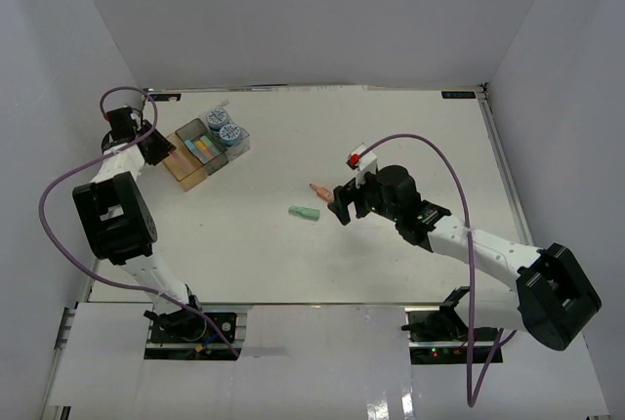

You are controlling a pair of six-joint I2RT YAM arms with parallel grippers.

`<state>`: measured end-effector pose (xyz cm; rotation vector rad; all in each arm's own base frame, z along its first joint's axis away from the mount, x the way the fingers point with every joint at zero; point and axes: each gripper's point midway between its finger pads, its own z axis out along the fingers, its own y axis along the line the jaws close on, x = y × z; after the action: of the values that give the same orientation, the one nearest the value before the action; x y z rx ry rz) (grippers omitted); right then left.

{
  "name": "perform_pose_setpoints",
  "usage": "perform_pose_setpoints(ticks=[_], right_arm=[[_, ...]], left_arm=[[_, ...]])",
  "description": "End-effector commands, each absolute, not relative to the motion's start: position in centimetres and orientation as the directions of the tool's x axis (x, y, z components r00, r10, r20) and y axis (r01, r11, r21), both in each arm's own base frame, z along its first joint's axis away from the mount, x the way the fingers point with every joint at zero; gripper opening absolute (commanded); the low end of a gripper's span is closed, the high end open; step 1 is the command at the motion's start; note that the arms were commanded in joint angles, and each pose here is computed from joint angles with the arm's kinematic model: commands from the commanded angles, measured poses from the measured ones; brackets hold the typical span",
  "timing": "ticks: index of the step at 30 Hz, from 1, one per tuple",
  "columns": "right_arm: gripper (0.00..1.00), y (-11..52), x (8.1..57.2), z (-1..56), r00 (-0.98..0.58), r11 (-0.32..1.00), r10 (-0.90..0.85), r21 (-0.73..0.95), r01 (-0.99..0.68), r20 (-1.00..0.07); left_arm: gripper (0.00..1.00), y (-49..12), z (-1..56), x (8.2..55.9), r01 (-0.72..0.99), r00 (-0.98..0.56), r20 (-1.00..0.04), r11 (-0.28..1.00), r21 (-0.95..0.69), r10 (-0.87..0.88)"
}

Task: Sort the stationery into containers
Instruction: Place the pen in the storage box.

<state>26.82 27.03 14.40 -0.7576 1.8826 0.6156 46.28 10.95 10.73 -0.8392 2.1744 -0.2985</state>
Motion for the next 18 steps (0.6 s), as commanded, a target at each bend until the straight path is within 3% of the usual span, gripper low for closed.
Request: perform_pose_setpoints(ticks=[1, 10, 13, 18], right_arm=[[0.91, 27.4, 27.2, 14.3, -0.315, 0.669, -0.26, 0.065, -0.741, -0.913], [1.0, 29.0, 26.8, 12.7, -0.332, 0.591, -0.332, 0.08, -0.803, -0.883], [0.94, 30.4, 27.0, 12.8, -0.307, 0.532, -0.364, 0.075, -0.843, -0.879], [0.92, 31.7, 27.4, 10.2, -0.31, 0.478, -0.465, 0.06, -0.877, -0.829]], left_arm=[[0.43, 11.2, 12.6, 47.6, -0.436, -0.466, -0.609, 0.765, -0.474, -0.642], [0.72, 9.9, 15.7, 46.8, -0.376, -0.449, -0.62, 0.766, -0.521, -0.643], [0.85, 8.2, 18.5, 45.4, -0.313, -0.436, -0.63, 0.764, -0.564, -0.643], [0.96, 4.5, 20.8, 41.6, -0.208, -0.448, -0.649, 0.778, -0.593, -0.615]])
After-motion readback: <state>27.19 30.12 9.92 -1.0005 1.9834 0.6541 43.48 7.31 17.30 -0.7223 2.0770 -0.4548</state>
